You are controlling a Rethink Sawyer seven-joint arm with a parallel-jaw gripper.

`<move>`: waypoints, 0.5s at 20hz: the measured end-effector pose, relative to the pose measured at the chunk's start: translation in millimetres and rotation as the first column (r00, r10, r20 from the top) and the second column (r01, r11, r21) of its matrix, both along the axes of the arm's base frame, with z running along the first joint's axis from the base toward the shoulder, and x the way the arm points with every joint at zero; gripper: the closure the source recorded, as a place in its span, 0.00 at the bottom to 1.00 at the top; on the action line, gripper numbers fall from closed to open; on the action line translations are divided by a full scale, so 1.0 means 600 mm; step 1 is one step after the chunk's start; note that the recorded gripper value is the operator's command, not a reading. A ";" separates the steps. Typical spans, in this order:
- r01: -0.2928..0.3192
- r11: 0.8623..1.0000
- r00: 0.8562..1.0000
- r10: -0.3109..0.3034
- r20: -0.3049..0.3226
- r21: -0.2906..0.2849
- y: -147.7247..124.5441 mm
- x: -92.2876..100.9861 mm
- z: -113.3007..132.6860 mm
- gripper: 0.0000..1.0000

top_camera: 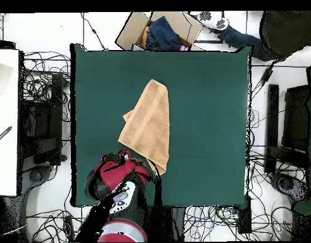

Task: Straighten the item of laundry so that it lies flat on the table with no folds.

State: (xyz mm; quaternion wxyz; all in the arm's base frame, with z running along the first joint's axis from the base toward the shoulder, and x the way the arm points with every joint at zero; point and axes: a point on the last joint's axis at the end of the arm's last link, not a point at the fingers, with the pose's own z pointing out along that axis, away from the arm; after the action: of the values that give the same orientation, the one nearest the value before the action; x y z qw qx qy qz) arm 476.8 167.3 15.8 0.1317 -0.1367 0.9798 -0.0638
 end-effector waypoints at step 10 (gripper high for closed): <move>-0.016 1.000 0.999 0.015 0.035 0.020 0.023 0.016 0.026 1.00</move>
State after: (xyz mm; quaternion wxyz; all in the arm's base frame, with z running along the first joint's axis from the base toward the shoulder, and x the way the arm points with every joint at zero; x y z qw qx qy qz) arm 486.5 180.9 31.4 0.1505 -0.1417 0.9768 -0.0550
